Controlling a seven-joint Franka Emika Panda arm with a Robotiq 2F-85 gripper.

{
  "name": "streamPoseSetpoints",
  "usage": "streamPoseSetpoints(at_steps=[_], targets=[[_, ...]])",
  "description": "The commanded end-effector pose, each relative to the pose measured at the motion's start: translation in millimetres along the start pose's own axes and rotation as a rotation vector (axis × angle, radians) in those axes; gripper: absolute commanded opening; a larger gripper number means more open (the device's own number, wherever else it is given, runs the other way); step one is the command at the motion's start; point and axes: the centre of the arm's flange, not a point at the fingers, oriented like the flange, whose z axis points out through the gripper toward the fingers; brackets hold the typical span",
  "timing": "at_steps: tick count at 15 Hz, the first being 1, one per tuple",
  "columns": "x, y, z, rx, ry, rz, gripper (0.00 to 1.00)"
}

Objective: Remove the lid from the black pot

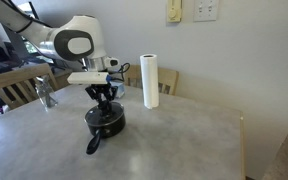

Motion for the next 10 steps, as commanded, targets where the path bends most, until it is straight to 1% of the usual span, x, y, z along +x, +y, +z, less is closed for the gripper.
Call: streamPoseSetpoints(at_steps=[1,4,6,7,10], targets=[[-1,-7,-17,-0.068,-0.010,-0.063,0.13],[2,-15,-36,-0.151,-0.032,-0.162,0.13],[7,-22,-52,-0.184,-0.018,-0.224,0.13],[9,-28,-60,-0.190,-0.001,-0.246,0.13],[17,-47,-76,-0.164,0.045,-0.296,0.13]])
